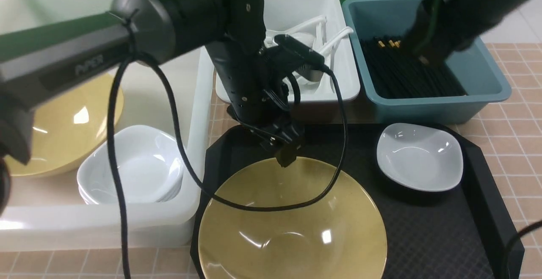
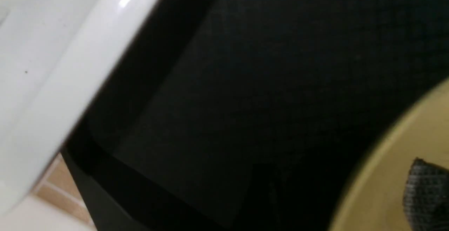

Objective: On brown table put chopsticks spoon bowls plates into blue grey white boxes.
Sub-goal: 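Grasp the large bowl on the tray by its rim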

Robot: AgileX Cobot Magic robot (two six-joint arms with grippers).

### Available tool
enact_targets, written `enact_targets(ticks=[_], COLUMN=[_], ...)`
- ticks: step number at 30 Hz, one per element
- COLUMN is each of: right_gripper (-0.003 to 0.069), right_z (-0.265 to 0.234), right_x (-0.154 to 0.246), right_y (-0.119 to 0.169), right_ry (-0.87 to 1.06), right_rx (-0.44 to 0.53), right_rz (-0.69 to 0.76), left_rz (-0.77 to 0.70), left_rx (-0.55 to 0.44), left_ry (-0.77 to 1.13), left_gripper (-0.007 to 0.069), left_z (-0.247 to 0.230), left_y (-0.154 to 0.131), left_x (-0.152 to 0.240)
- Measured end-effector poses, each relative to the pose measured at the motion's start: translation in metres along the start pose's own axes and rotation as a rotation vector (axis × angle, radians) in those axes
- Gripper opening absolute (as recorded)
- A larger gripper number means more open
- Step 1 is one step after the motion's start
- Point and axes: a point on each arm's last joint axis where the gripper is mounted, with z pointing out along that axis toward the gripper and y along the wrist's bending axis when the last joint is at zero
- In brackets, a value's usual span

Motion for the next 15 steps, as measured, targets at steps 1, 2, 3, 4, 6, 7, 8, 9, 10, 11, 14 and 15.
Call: enact_targets(ticks=[1,2,3,4,6,7,8,9,10,11,14,15], right_gripper=[0.0083,0.0083,0.0082,0.0081,0.0081,0.0081,0.0081,0.0081,0.0081,0.0081,0.0081,0.0081], right_z=[0.004,0.004,0.009,0.012,0.015,0.016,0.017,0.017,0.017,0.017,0.017,0.017], right_x=[0.005,0.005,0.007,0.009,0.01,0.01,0.01,0.01,0.009,0.009,0.009,0.009], right_y=[0.002,0.002,0.003,0.003,0.003,0.003,0.003,0.003,0.003,0.003,0.003,0.004], right_ry=[0.019,0.019,0.035,0.041,0.043,0.041,0.036,0.034,0.031,0.03,0.024,0.021], right_rx=[-0.008,-0.008,-0.015,-0.017,-0.018,-0.017,-0.015,-0.013,-0.013,-0.012,-0.018,-0.021], right_rz=[0.001,0.001,0.002,0.002,0.003,0.003,0.001,-0.002,-0.014,-0.022,-0.045,-0.05], left_rz=[-0.003,-0.004,-0.011,-0.02,-0.029,-0.035,-0.041,-0.046,-0.055,-0.067,-0.078,-0.077], left_rx=[0.007,0.009,0.027,0.051,0.073,0.086,0.1,0.106,0.109,0.113,0.121,0.13], left_ry=[0.021,0.026,0.047,0.068,0.084,0.097,0.115,0.126,0.133,0.139,0.147,0.157], left_gripper=[0.0525,0.0529,0.0534,0.0531,0.0526,0.0519,0.0489,0.0456,0.0406,0.0356,0.0197,0.0147], left_z=[0.009,0.01,0.018,0.025,0.03,0.034,0.039,0.042,0.042,0.043,0.041,0.039], left_y=[0.002,0.002,0.002,0.001,0.0,0.0,0.0,0.0,0.0,-0.001,-0.002,-0.003], left_x=[0.0,0.0,0.0,0.001,0.002,0.002,0.003,0.003,0.004,0.004,0.005,0.006])
